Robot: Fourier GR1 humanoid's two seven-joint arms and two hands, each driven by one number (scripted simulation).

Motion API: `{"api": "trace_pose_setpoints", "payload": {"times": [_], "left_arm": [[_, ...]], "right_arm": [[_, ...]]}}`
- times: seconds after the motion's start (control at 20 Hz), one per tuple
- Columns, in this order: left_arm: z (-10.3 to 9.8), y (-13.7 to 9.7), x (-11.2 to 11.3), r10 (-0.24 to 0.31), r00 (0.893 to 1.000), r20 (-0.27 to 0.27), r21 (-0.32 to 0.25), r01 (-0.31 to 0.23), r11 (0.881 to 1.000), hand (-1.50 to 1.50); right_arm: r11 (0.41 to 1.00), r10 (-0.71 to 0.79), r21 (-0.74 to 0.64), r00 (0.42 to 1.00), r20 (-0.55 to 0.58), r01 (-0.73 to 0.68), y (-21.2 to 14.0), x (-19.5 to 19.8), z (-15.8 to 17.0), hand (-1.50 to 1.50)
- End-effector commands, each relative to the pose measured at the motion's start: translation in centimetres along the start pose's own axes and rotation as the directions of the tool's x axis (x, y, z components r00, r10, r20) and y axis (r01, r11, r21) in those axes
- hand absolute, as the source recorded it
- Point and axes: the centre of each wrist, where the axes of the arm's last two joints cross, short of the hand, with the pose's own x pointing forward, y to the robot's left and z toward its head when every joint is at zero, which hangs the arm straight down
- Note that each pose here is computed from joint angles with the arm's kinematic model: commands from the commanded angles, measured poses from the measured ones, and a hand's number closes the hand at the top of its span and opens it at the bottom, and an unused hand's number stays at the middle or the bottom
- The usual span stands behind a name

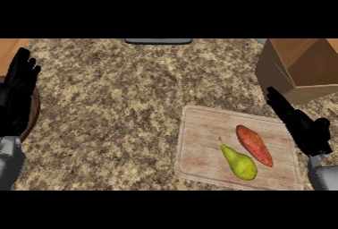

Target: Pick the pear from the cutting board and place it in the cardboard box

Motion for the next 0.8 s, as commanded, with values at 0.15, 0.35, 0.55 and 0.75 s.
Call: {"api": "trace_pose_setpoints", "payload": {"times": [0.15,0.35,0.55,0.75], "left_arm": [[1.7,-0.6,-3.3,0.109,0.986,-0.128,-0.104,-0.123,0.987,0.00],[3.0,-0.4,-4.3,0.187,0.951,-0.247,-0.174,-0.233,0.957,0.00],[4.3,1.1,-5.8,0.187,0.944,-0.270,-0.153,-0.234,0.960,0.00],[3.4,2.2,-5.8,0.182,0.950,-0.252,-0.161,-0.227,0.960,0.00]], "right_arm": [[0.918,-0.038,0.395,0.998,0.051,0.015,1.8,4.9,-3.4,-1.50],[0.984,0.046,0.152,0.962,0.270,-0.090,-2.2,8.0,-4.8,-1.50],[0.939,-0.128,0.343,0.887,0.444,-0.036,-0.4,6.8,-3.9,-1.50],[0.872,-0.046,0.432,0.842,0.538,-0.229,-3.5,12.2,-3.7,-1.50]]}}
